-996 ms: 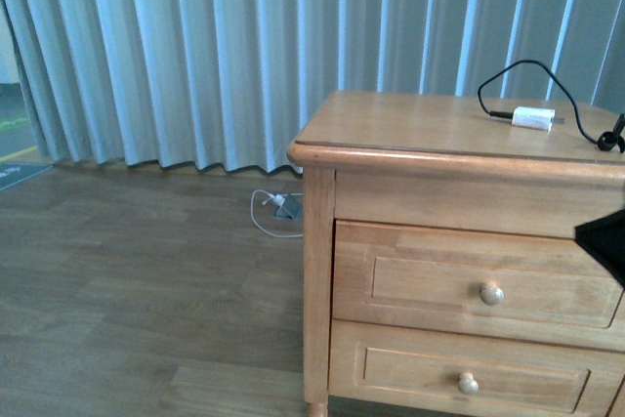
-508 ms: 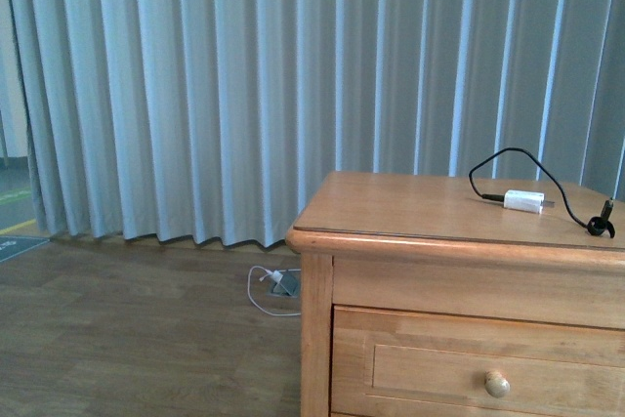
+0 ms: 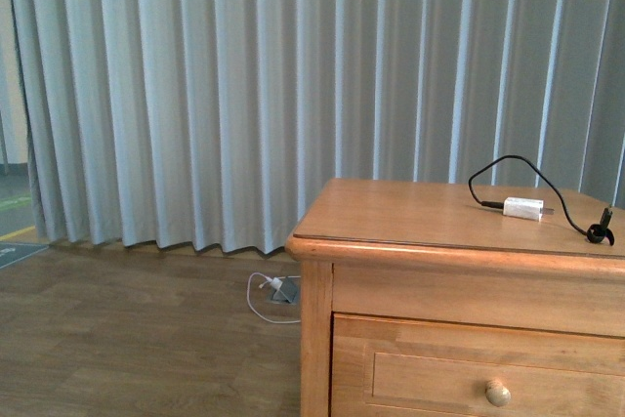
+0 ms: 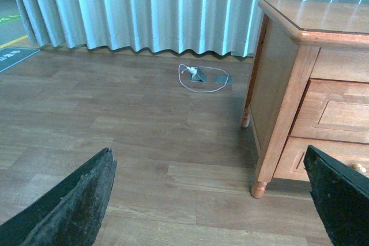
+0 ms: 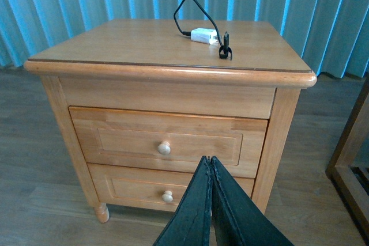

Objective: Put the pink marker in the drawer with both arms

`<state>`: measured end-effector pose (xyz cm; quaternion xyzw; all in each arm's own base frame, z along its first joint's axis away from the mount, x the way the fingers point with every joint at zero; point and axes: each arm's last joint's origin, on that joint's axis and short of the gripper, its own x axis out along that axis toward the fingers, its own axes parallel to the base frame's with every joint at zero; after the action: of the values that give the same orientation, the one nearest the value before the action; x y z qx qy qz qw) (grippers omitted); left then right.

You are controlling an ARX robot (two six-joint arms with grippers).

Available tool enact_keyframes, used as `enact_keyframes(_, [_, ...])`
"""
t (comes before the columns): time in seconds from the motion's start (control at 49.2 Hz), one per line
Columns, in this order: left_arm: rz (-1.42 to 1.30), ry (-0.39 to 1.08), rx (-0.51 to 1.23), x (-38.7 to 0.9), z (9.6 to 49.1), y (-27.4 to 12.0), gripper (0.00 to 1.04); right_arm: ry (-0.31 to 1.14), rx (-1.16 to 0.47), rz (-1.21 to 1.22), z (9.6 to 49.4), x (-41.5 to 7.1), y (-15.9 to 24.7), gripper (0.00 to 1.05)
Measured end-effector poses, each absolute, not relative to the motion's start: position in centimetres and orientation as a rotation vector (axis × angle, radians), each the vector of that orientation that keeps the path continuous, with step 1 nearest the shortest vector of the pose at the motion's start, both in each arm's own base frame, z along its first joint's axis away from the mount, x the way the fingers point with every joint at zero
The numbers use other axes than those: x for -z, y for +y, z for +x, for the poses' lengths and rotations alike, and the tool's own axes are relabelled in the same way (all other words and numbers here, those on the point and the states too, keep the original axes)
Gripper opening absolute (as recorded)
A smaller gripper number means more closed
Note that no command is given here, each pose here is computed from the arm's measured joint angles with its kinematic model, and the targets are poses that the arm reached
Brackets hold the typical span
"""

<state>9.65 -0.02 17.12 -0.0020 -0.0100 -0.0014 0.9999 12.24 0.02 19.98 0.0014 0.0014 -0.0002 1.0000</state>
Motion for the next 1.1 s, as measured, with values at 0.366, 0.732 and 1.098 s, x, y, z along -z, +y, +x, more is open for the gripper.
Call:
enact_keyframes(0.366, [-0.004,-0.02,0.003,-17.1,9.7,0.0,0.99,-0.002,0.0,0.004,11.3,-18.2,0.0,0.01])
enact_keyframes(0.732, [-0.004,-0.02,0.003,-17.1,9.7,0.0,0.99,0.013,-0.001,0.004,9.9,-16.4,0.0,0.01])
enact_keyframes(1.098, [-0.004,-0.02,0.003,-17.1,9.7,0.0,0.99,-0.002,-0.001,0.003,9.8,-16.5,0.0,0.01])
